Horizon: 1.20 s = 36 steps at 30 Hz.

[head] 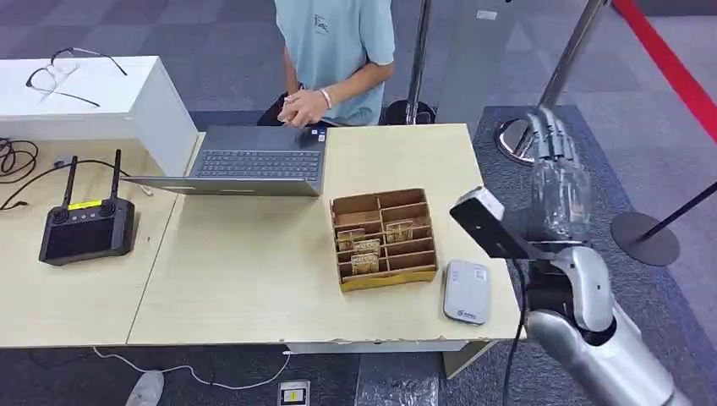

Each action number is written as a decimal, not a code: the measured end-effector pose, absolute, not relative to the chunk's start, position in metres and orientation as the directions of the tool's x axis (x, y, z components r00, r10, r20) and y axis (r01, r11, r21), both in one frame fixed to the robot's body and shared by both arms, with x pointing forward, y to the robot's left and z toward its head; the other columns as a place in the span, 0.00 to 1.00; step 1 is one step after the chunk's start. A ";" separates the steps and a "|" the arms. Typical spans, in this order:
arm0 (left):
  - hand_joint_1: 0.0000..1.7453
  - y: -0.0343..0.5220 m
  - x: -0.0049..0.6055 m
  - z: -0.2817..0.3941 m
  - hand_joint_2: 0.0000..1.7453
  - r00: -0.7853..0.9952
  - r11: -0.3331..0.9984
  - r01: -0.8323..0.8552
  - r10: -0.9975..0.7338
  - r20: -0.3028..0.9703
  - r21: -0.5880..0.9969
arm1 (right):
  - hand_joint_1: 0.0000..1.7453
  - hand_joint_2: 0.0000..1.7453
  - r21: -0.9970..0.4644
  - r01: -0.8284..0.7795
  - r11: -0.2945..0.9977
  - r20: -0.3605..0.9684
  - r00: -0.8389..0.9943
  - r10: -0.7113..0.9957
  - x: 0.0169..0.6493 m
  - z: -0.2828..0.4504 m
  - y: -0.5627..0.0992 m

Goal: Pass the card to the sensor for recognition and then transmit it.

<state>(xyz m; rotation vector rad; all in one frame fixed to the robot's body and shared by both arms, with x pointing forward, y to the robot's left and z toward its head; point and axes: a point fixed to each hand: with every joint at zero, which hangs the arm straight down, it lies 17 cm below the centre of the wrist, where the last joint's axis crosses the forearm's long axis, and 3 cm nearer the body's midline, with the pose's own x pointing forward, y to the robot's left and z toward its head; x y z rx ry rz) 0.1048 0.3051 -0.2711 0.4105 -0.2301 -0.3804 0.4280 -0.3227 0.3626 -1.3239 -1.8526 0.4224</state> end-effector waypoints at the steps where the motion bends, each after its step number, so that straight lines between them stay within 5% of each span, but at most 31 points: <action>1: 0.00 0.305 0.105 -0.271 1.00 0.904 0.848 0.311 -0.403 0.141 0.429 | 0.00 1.00 -0.662 0.638 0.394 0.422 -0.118 0.899 0.424 0.362 -0.331; 17: 0.00 0.311 0.108 -0.270 1.00 0.906 0.847 0.299 -0.396 0.149 0.439 | 0.00 1.00 -0.657 0.681 0.324 0.446 0.004 0.895 0.380 0.343 -0.409; 36: 0.00 0.311 0.111 -0.270 1.00 0.912 0.854 0.286 -0.382 0.152 0.435 | 0.00 1.00 -0.708 0.575 0.411 0.388 -0.169 0.906 0.397 0.346 -0.335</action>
